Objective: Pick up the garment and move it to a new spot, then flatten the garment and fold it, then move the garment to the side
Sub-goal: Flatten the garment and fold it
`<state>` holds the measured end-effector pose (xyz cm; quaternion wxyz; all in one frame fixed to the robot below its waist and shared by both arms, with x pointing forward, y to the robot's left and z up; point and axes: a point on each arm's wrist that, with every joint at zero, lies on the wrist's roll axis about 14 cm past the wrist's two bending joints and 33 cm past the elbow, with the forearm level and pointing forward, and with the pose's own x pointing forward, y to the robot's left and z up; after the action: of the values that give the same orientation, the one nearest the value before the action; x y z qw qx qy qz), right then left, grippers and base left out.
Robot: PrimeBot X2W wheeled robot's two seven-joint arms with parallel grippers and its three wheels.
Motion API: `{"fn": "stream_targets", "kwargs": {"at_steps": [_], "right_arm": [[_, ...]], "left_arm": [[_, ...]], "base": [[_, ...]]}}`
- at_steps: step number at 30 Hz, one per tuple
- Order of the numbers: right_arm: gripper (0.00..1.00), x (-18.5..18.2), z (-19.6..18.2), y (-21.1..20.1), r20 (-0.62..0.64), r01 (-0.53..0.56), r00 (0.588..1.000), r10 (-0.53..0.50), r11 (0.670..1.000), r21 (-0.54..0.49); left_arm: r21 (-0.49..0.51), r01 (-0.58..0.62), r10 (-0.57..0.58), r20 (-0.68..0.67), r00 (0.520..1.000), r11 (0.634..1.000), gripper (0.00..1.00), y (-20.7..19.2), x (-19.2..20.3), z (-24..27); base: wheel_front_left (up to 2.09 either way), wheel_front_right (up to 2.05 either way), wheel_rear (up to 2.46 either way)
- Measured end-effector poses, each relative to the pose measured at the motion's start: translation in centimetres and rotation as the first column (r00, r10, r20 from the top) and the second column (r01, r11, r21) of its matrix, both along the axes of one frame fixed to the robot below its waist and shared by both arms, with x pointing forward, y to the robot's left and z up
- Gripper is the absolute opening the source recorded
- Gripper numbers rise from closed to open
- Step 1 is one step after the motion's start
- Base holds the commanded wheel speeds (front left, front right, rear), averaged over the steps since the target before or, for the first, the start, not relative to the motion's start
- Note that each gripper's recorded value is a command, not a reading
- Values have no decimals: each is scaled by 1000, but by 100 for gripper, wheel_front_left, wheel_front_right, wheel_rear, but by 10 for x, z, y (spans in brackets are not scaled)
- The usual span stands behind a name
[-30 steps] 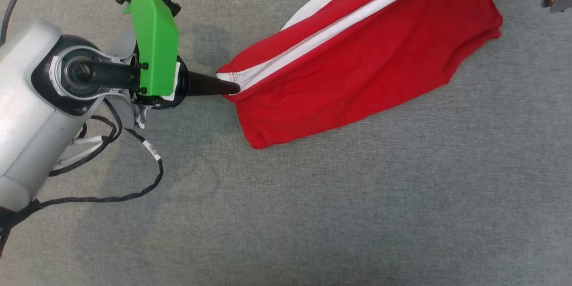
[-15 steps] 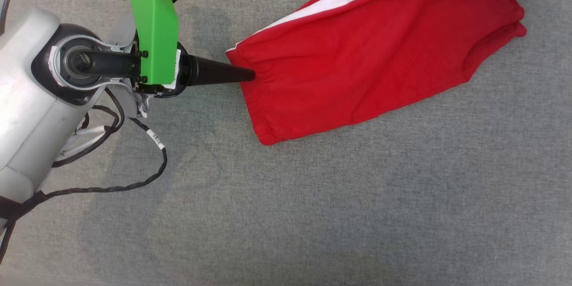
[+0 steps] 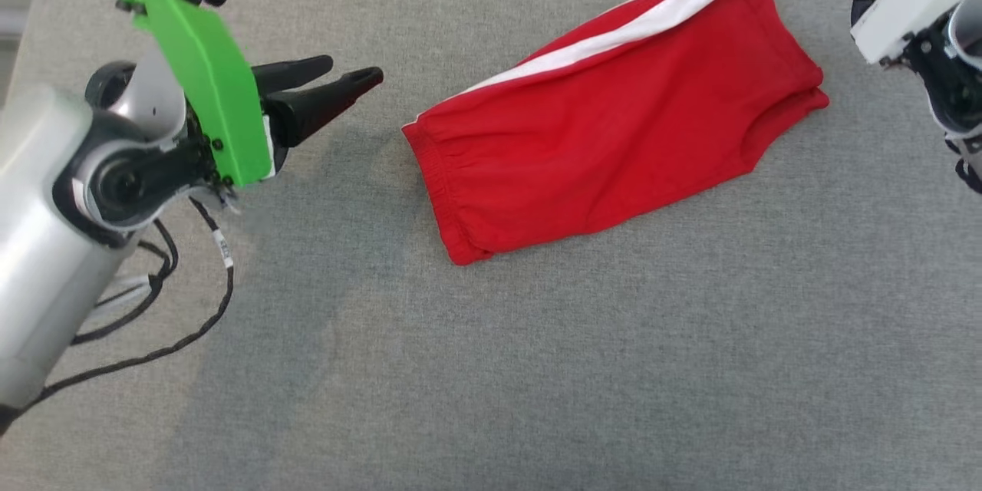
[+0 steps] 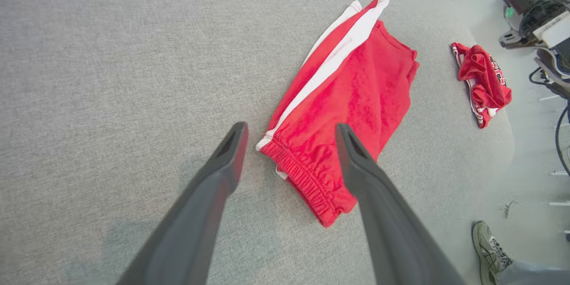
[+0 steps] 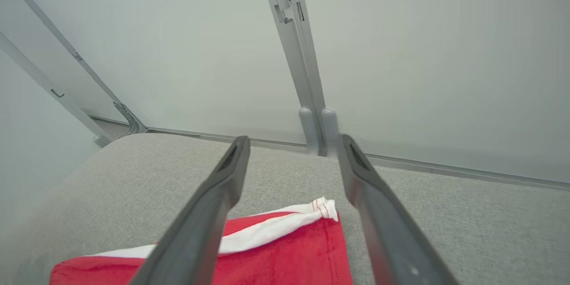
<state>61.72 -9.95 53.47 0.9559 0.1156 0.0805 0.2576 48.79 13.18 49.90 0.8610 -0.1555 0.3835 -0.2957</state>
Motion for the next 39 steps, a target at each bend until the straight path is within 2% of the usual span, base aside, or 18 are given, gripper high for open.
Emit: {"fn": "stream_targets", "kwargs": {"at_steps": [3, 5, 8, 11, 16, 22, 25, 28, 31, 35, 39], "right_arm": [[100, -12, 6, -14, 55, 53, 997, -55, 998, 33], [100, -22, 2, -20, 51, 79, 995, -82, 995, 54], [100, -31, -5, -33, 41, 117, 992, -119, 992, 45], [100, -36, -13, -40, 28, 143, 989, -144, 989, 34], [100, -39, -41, -40, -32, 157, 987, -156, 988, 2], [100, -33, -79, -36, -159, 149, 975, -157, 987, -56], [100, -28, -98, -34, -225, 139, 962, -155, 987, -86], [100, -22, -114, -32, -280, 133, 947, -157, 986, -105], [100, -20, -132, -23, -344, 111, 928, -145, 987, -116], [100, -22, -152, -7, -433, 77, 894, -116, 991, -107], [100, -25, -153, 11, -474, 36, 878, -67, 997, -74]], "left_arm": [[-17, -100, 101, 188, 977, 995, 100, 13, 6, 20], [-22, -173, 171, 322, 931, 985, 100, 25, 10, 35], [-23, -247, 230, 451, 862, 969, 100, 38, 3, 39], [-80, -332, 322, 528, 786, 940, 100, 51, -5, 43], [-165, -441, 455, 537, 710, 882, 100, 63, -28, 26], [-236, -519, 566, 446, 693, 821, 100, 62, -53, -1], [-276, -542, 605, 459, 651, 794, 100, 62, -54, 4], [-268, -574, 617, 528, 584, 774, 100, 69, -56, 11], [-254, -607, 626, 560, 543, 753, 100, 72, -66, 7], [-211, -653, 630, 585, 511, 727, 100, 81, -80, -5], [-195, -688, 651, 571, 499, 699, 100, 87, -94, -17]], "base": [[0, 0, 0], [0, 0, 0], [0, 0, 0], [0, 0, 0], [0, 0, 0], [0, 0, 0], [0, 0, 0], [0, 0, 0], [0, 0, 0], [0, 0, 0], [0, 0, 0]]}}
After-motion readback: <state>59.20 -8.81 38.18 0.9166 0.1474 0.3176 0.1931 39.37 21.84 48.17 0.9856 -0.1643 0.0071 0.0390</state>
